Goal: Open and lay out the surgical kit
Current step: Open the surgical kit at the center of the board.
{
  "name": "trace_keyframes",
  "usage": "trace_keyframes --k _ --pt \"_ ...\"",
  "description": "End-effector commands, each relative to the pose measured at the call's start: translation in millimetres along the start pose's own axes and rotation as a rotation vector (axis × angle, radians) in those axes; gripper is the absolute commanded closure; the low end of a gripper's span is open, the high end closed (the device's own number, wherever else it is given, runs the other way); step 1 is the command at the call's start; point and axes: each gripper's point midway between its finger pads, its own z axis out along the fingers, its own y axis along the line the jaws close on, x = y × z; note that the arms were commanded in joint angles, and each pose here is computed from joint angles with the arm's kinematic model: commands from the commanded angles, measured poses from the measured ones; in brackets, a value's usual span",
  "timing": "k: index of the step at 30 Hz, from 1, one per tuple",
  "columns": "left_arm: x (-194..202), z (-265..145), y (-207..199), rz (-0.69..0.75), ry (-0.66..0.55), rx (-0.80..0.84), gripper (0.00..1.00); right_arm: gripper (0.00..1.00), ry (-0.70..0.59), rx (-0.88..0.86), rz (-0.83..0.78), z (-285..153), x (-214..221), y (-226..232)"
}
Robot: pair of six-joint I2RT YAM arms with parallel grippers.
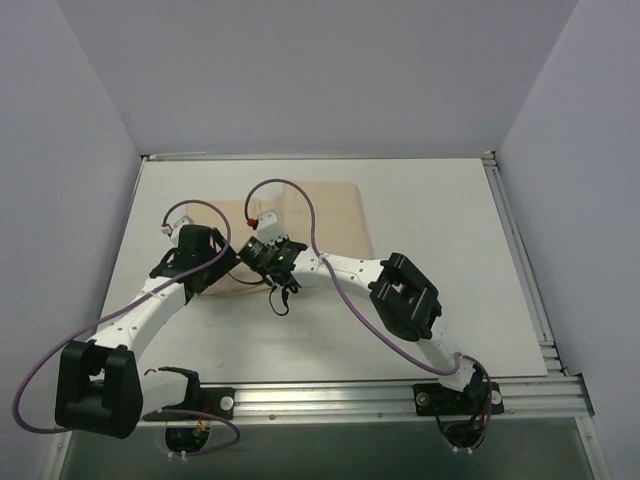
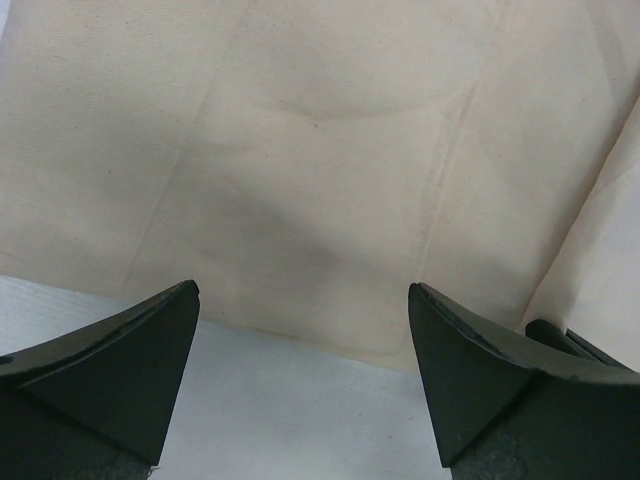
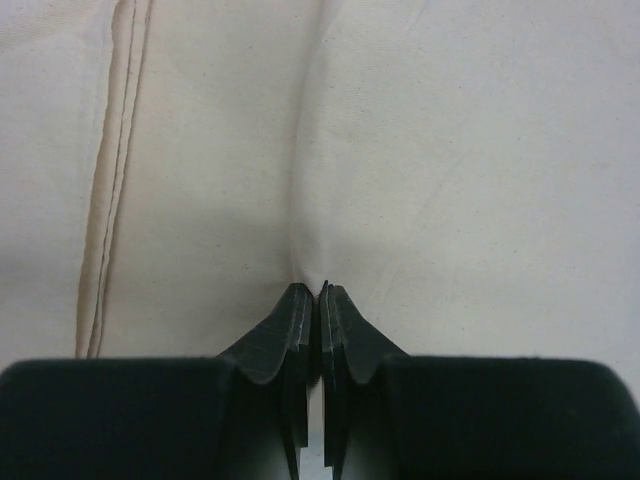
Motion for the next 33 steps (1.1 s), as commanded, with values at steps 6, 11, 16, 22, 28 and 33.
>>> trace_keyframes --k 6,11,16,22,28,33 --pt "-9 25 -23 0.017 0.034 0.092 0.06 1.00 -0.106 0.096 0.120 -27 -51 -56" --pt "11 63 -25 0.087 0.202 0.070 0.06 1.00 -0.106 0.112 0.275 -27 -61 -141" --pt "8 75 -31 0.084 0.208 0.098 0.04 1.00 -0.057 0.180 0.402 -13 -32 -221" --pt "-12 56 -44 0.143 0.145 0.137 0.06 1.00 0.031 0.299 0.571 0 40 -325" --pt "-15 38 -61 0.245 0.124 0.161 0.06 0.61 0.089 0.386 0.602 1 74 -374" --pt "-6 36 -80 0.337 0.142 0.171 0.06 0.31 0.058 0.304 0.552 0 53 -362"
